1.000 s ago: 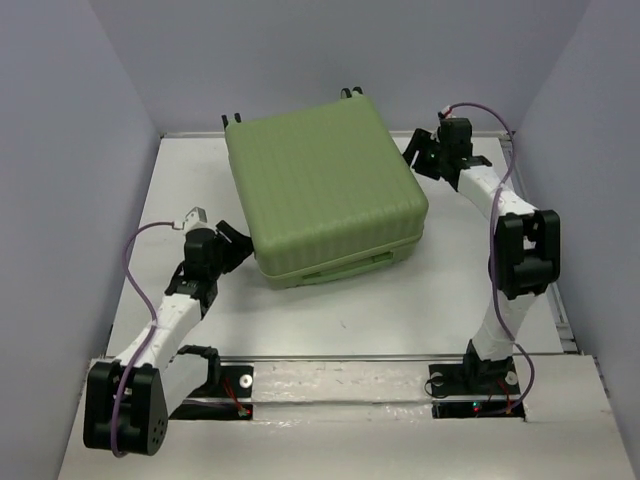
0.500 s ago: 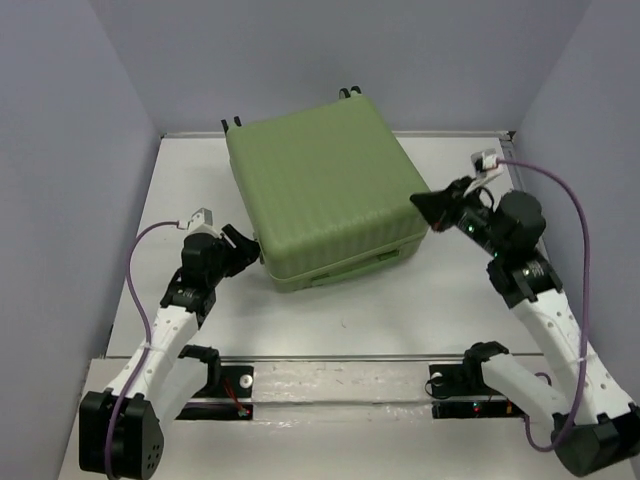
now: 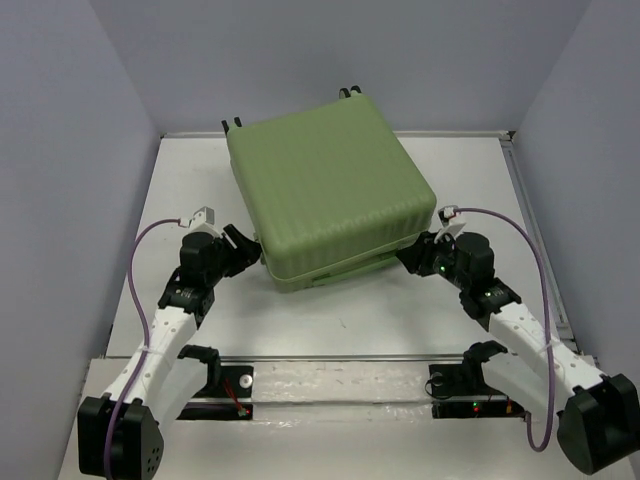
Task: Pack the luggage
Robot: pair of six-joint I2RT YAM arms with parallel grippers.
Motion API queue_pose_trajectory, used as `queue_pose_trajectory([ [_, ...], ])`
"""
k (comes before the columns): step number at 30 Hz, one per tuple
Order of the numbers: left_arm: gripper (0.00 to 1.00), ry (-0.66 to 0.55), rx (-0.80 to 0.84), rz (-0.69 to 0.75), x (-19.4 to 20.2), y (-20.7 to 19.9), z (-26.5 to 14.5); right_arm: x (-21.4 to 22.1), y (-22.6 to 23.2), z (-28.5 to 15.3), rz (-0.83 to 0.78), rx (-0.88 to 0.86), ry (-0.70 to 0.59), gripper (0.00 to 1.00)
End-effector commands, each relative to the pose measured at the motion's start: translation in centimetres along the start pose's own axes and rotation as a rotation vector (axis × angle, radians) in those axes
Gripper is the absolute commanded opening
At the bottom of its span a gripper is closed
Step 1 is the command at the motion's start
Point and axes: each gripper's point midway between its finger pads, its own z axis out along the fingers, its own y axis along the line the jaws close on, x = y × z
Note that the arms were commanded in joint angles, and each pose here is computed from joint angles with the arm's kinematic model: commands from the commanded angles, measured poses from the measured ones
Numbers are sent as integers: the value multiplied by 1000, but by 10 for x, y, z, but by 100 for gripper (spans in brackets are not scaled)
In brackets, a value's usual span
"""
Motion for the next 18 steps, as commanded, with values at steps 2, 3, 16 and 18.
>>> queue_pose_trajectory([
  [2, 67, -22, 216, 33, -17, -54, -13, -41, -2, 21, -73, 7, -164, 40],
  [3, 67, -17, 213, 32, -16, -53, -12, -37, -6, 26, -74, 17, -150, 40],
  [16, 67, -8, 210, 34, -13, -51, -8, -46, -32, 37, -140, 124, -225, 19],
  [18, 67, -7, 211, 33, -13, -51, -8, -54, -32, 30, -151, 139, -259, 8],
])
